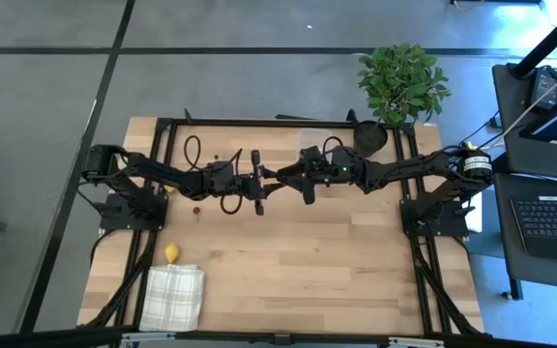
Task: Pick and placing Produce into tupperware
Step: Put the peach into the transparent bin
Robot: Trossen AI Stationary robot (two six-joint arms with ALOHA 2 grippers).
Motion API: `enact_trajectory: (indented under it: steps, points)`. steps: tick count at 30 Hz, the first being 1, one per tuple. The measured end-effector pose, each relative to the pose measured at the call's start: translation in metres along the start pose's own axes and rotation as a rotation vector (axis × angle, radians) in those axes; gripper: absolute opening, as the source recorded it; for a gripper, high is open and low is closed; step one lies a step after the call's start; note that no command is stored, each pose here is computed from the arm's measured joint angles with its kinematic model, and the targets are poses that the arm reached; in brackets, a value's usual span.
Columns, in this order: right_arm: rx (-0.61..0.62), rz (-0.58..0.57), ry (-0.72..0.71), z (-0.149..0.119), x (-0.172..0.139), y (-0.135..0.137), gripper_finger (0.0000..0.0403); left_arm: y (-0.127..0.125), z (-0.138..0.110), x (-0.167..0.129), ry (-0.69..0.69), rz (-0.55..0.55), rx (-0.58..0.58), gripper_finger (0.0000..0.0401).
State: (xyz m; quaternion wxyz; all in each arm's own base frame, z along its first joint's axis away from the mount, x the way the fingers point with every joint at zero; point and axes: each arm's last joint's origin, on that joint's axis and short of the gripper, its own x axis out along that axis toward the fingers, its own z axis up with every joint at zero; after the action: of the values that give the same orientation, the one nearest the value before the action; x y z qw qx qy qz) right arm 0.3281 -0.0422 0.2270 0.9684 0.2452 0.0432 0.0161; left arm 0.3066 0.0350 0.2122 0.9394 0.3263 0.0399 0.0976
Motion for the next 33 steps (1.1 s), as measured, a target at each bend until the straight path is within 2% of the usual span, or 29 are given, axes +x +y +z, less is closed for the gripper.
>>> enact_trajectory:
  steps: [14, 16, 20, 26, 33]
  points:
    - [-0.02, -0.001, 0.02, -0.001, 0.0, 0.0, 0.0162, 0.001, 0.001, 0.0, -0.001, 0.023, -0.003, 0.0094]
    - [-0.02, 0.001, 0.024, -0.001, 0.0, 0.0, 0.017, 0.002, 0.001, 0.0, -0.005, 0.031, -0.005, 0.0094]
    - [-0.007, 0.027, 0.103, -0.012, 0.001, 0.0, 0.0198, 0.01, 0.004, 0.001, -0.003, 0.111, -0.015, 0.0094]
    - [-0.042, 0.018, 0.062, -0.008, 0.001, 0.002, 0.0235, 0.007, 0.002, 0.0, 0.009, 0.081, -0.011, 0.0094]
    - [-0.037, 0.016, 0.062, -0.007, 0.001, 0.0, 0.0238, 0.002, 0.003, 0.0, 0.005, 0.048, -0.012, 0.0094]
